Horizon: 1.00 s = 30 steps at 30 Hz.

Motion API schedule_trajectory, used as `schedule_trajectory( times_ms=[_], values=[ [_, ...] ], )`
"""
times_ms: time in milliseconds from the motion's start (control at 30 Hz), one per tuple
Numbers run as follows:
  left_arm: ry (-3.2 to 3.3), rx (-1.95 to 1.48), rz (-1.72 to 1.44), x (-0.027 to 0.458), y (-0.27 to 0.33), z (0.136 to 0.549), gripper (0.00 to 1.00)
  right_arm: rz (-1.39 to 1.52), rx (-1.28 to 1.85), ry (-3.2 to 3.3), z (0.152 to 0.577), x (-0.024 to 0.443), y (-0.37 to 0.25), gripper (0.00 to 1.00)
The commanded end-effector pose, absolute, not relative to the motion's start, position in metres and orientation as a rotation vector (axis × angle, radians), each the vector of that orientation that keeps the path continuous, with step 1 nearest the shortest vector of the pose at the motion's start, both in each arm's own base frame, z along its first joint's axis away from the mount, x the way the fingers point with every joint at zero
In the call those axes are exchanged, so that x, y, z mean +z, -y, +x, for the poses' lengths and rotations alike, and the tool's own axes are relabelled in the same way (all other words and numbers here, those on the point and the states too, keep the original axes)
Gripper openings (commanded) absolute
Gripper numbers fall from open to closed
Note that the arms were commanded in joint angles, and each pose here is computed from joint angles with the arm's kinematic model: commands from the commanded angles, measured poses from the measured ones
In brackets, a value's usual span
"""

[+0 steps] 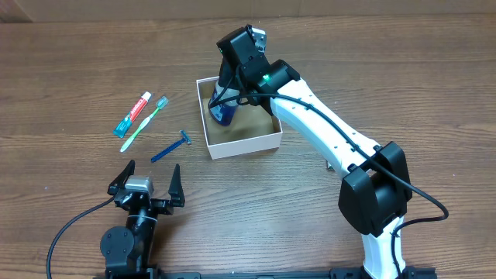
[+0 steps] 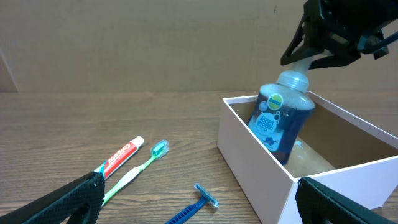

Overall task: Pack container
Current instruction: 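Lift the soap bottle with the right gripper and lower it into the box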

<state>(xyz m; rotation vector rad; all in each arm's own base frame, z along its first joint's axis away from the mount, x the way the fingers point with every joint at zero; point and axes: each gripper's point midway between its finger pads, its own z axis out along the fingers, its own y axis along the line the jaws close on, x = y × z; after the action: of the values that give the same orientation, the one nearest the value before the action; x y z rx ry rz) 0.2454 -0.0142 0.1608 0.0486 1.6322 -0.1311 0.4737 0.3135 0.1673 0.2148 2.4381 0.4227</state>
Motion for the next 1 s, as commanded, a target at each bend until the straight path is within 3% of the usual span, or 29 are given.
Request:
schedule_trajectory(
  times_ms=[0, 400, 967],
  values=[
    [-1.625, -0.115, 0.068, 0.161, 0.014, 0.245, 1.0, 0.25, 0.376, -2.336, 0.479, 0.197, -0.307, 0.16],
    [-1.625, -0.115, 0.068, 0.161, 0.014, 0.245, 1.0, 0.16, 0.147, -2.211, 0.467, 0.209, -0.319, 0.16],
    [-1.625, -0.115, 0.068, 0.161, 0.014, 0.245, 1.0, 0.093, 0.073, -2.192, 0.469, 0.17, -0.346, 0.16]
  ],
)
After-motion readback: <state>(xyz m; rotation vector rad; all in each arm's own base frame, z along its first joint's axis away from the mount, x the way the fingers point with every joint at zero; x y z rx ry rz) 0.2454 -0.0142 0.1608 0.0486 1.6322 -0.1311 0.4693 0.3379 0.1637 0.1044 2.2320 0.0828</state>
